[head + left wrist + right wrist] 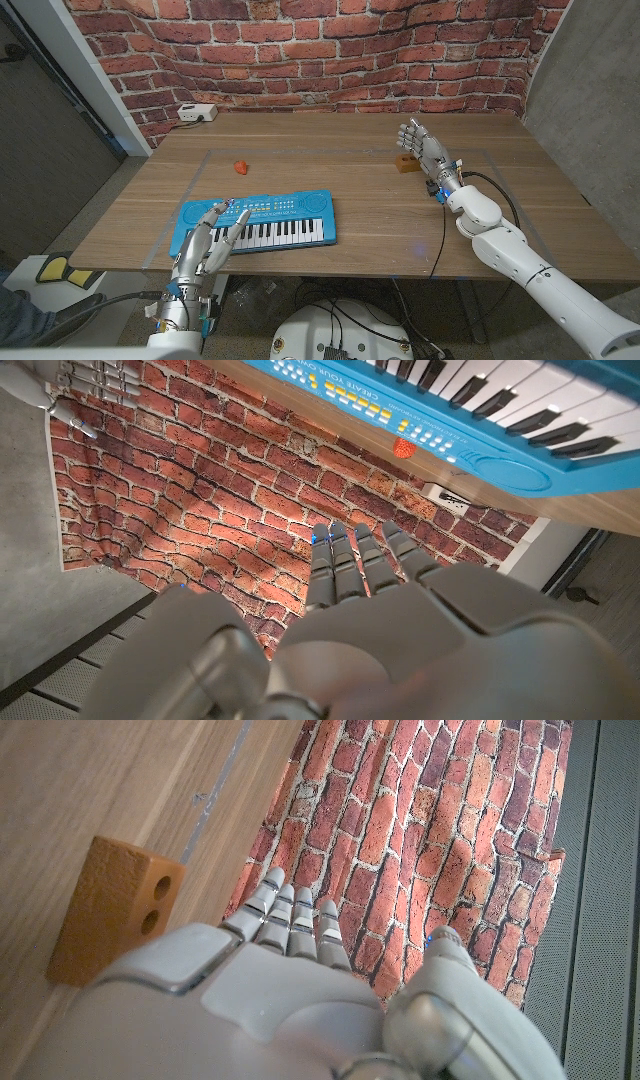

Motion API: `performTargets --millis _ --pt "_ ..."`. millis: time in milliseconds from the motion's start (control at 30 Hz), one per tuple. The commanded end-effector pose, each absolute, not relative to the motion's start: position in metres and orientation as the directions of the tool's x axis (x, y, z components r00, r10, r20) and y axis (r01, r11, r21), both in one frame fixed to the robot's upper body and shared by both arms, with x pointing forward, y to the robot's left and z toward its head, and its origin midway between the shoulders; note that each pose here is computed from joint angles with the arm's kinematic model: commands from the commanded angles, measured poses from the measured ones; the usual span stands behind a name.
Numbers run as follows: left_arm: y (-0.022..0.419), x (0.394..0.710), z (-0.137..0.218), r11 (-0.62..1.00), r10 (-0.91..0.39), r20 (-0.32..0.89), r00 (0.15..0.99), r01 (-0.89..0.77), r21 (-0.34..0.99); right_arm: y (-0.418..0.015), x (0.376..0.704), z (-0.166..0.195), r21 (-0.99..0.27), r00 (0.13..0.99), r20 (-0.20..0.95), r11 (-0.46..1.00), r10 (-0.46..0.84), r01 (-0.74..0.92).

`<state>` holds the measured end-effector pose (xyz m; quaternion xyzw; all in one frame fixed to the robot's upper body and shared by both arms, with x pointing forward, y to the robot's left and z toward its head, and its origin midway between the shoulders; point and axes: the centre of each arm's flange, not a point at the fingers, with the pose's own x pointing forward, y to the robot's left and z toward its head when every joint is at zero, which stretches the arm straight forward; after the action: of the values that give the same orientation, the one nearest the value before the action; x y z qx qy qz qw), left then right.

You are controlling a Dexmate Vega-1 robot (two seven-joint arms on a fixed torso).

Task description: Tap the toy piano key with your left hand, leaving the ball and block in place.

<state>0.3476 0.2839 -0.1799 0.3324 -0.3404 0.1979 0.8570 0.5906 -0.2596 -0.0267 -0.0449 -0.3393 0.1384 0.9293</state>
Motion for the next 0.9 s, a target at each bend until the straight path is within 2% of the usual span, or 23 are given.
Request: performTargets --millis 33,900 --pt "0.2785 0.3435 -0.1769 0.617 0.129 0.741 0.659 -0.638 0.46 -0.2567 0.5941 -0.0271 -0.18 0.728 0.618 0.955 0.297 -0.237" --pt "0.2719 0.341 -0.1788 0.445 0.138 0.77 0.623 -0.733 0.514 -0.2519 0.5953 -0.023 -0.191 0.723 0.617 0.95 0.312 -0.247"
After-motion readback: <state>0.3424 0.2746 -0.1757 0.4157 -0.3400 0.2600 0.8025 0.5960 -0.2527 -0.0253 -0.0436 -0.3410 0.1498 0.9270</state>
